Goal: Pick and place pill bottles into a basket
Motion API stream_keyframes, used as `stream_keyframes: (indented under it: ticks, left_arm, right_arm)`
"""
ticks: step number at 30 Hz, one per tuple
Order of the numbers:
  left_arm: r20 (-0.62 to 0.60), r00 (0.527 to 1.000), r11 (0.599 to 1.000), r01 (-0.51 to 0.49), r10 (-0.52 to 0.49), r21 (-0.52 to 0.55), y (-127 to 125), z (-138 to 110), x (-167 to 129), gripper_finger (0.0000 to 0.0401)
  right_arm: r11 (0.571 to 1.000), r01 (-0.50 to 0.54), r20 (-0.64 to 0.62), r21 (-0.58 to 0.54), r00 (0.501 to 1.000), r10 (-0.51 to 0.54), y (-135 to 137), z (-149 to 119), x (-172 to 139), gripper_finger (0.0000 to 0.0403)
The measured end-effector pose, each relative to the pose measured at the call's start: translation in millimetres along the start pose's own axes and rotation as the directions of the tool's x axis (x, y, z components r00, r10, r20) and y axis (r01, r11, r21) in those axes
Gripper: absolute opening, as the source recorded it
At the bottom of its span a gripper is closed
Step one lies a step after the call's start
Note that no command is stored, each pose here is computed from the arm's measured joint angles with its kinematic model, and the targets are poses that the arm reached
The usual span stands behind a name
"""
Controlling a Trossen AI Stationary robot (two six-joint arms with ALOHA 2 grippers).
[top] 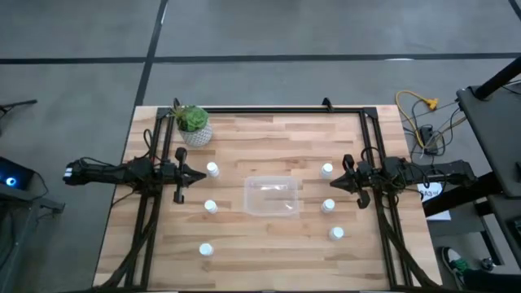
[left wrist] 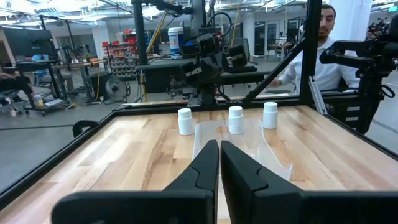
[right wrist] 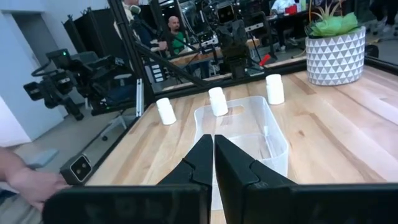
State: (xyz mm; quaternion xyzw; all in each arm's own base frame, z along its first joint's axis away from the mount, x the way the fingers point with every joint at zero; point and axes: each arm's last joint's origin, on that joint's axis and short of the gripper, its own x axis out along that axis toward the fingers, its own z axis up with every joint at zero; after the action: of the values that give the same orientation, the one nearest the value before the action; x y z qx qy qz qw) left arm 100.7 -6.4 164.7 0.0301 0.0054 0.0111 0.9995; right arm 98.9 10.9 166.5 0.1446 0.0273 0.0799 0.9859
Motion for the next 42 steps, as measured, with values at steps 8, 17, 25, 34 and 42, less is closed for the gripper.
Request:
stream_keyframes:
  ticks: [8,17,25,34,42]
  left_arm:
    - [0.000,1.000,1.000,0.000,0.000,0.000,0,0,0,0.0000]
    - [0.000,1.000,1.000,0.000,0.000,0.000,0,0,0,0.0000]
    - [0.000,1.000,1.000,0.000,0.000,0.000,0,0,0,0.0000]
    - [0.000,1.000,1.000,0.000,0.000,0.000,0,0,0,0.0000]
    - [0.000,1.000,1.000,0.000,0.000,0.000,0,0,0,0.0000]
  right_arm:
    - [1.000,0.000,0.000,-0.011,1.000,0.000,0,0,0,0.0009]
    - [1.000,-0.026,0.094,-0.008,0.995,0.026,3,9,-1,0.0009]
    - [0.990,-0.100,0.425,-0.100,0.895,0.133,13,41,-10,0.0009]
    - [0.953,-0.034,0.778,-0.300,0.570,0.265,26,75,-42,0.0009]
    - [0.917,0.090,0.861,-0.388,0.390,0.325,44,124,-70,0.0009]
